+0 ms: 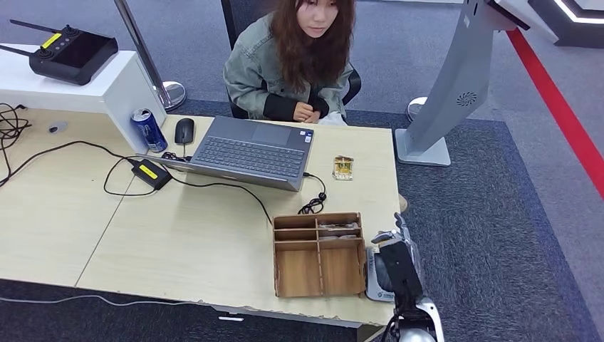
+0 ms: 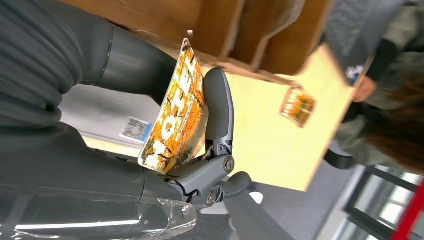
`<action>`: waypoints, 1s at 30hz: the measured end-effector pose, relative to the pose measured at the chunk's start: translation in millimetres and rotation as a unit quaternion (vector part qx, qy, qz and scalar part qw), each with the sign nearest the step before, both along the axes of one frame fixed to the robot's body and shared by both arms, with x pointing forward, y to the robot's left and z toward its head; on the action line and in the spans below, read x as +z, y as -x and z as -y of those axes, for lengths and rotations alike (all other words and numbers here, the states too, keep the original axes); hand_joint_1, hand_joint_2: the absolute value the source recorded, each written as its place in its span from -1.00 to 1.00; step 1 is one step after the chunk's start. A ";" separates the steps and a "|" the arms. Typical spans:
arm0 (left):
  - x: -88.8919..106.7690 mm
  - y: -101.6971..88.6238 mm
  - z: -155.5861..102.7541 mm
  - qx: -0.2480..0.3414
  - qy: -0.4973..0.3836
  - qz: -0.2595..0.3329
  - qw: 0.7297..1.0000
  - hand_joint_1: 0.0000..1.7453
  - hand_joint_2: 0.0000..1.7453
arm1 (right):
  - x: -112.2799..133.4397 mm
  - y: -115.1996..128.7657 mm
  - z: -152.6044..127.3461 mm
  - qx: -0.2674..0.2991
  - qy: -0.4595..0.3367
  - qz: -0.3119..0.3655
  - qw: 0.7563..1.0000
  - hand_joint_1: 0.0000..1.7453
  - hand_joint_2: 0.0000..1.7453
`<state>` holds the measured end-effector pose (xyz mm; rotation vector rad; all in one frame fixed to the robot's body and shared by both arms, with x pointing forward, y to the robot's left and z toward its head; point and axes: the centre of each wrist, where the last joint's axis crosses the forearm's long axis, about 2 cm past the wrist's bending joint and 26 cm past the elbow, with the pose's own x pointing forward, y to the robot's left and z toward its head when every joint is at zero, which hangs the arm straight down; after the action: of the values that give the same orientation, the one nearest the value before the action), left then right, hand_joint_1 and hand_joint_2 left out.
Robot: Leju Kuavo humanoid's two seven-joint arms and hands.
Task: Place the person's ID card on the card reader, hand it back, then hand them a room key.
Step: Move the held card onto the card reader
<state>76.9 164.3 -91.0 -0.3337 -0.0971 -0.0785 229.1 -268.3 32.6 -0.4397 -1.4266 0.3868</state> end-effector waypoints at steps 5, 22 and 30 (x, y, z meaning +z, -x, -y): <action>-0.1 0.2 -0.1 0.006 0.001 -0.002 1.000 -1.00 -1.00 | -16.4 3.7 4.0 -0.013 0.015 -0.029 0.999 1.00 1.00; -0.5 0.9 -1.4 0.020 -0.001 -0.006 1.000 -1.00 -1.00 | -40.5 14.3 11.0 -0.033 0.032 -0.074 0.996 1.00 1.00; -0.7 1.0 -1.9 0.021 -0.003 -0.006 1.000 -1.00 -1.00 | -42.4 13.0 13.2 -0.043 0.036 -0.069 0.996 1.00 1.00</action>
<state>75.9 166.3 -91.7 -0.3265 -0.0920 -0.0358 216.1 -281.5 -9.8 -0.5219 -1.2591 0.3932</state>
